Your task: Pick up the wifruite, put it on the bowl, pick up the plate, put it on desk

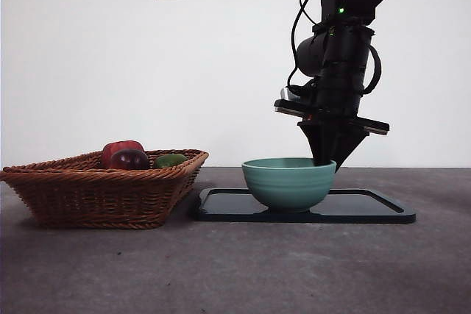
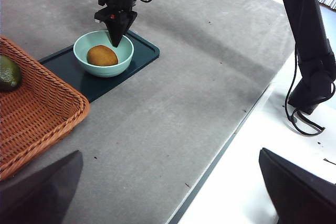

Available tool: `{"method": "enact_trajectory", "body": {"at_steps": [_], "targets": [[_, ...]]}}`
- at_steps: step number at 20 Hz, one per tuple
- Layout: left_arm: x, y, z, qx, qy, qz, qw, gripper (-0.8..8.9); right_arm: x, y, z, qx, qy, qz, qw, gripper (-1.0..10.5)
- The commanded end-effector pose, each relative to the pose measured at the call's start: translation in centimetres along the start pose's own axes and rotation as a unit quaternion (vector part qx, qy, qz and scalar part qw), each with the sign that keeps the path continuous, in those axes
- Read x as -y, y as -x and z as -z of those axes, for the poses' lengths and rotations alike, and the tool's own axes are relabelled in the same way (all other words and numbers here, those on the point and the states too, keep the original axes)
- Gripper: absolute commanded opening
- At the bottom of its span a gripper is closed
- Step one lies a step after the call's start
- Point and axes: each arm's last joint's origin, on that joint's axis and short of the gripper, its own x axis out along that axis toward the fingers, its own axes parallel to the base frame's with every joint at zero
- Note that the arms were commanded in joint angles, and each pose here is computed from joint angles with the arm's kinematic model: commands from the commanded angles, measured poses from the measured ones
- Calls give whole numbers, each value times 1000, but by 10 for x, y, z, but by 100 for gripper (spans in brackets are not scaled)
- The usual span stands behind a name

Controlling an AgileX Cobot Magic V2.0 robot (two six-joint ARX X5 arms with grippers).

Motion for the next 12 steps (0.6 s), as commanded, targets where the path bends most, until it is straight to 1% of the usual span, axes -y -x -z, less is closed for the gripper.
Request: {"method": "enact_trajectory", "body": {"at_steps": [1,3,4,6,8,10,12], "targets": [[1,2,-2,8,-9,7,1000,656,-2,-1,-4,4,8,22,1000,246],[1,2,-2,8,-9,7,1000,656,-2,12,-1,14,9,68,998,438],[1,2,-2,8,-9,7,1000,656,-4,25,1,30,11,74,997,470],[1,2,-2,8,-9,7,1000,656,-10,64,10,80,16,72,994,487],[1,2,-2,8,-9,7,1000,656,-19,111,29,137,24,68,988,516],[1,2,-2,8,-10,7,1000,656,-25,154,54,182,29,66,981,522],[1,2,-2,8,-10,7,1000,656,-30,193,91,198,31,68,977,557]]}}
